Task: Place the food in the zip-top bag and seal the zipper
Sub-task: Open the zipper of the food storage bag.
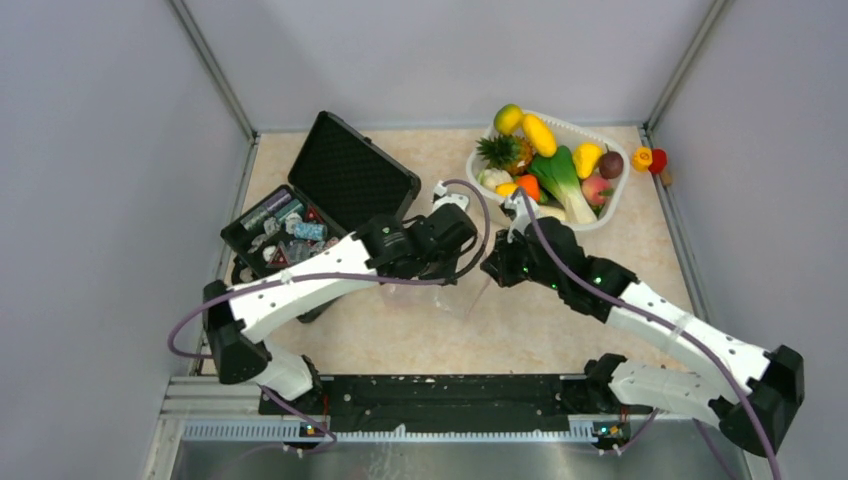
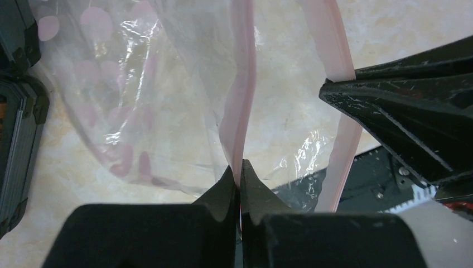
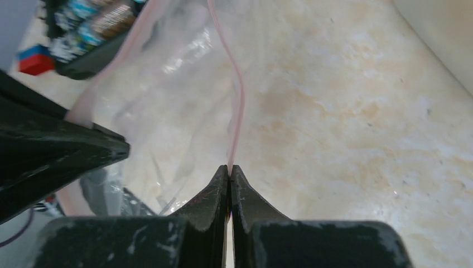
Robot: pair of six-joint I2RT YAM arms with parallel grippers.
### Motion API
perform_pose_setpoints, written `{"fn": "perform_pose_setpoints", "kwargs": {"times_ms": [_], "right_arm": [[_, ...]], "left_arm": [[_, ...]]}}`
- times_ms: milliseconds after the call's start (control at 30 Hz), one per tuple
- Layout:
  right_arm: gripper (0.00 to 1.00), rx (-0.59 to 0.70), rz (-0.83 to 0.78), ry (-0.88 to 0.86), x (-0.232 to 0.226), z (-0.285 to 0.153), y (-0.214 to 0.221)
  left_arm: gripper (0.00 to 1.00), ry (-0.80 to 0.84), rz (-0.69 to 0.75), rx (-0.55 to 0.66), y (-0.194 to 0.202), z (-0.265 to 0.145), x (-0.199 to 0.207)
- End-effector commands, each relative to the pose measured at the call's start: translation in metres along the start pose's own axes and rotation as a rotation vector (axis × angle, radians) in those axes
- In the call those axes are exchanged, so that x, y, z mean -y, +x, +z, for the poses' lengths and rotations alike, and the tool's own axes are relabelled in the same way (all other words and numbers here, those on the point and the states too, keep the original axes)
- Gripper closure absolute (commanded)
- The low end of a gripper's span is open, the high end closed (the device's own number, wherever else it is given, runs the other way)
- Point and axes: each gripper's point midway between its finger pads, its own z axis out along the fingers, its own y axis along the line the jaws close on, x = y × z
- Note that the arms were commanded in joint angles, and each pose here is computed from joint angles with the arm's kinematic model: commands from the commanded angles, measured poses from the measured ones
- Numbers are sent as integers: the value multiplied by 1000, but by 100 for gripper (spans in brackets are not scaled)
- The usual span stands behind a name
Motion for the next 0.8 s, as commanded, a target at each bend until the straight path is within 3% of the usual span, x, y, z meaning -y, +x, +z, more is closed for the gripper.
{"fn": "perform_pose_setpoints", "kwargs": {"times_ms": [0, 267, 533, 667, 767], "right_arm": [[100, 4, 11, 149, 32, 16, 3], [100, 125, 58, 199, 39, 20, -20], [100, 80, 77, 393, 75, 32, -1], [100, 107, 77, 291, 56, 37, -10], [86, 128, 81, 175, 32, 37, -24]], "left_arm": [[100, -69, -35, 86, -27, 25, -7], [100, -97, -100, 197, -61, 34, -27], [100, -184, -150, 240, -62, 28, -73], [100, -108, -156, 265, -68, 25, -63], [100, -63, -153, 271, -69, 30, -54]]}}
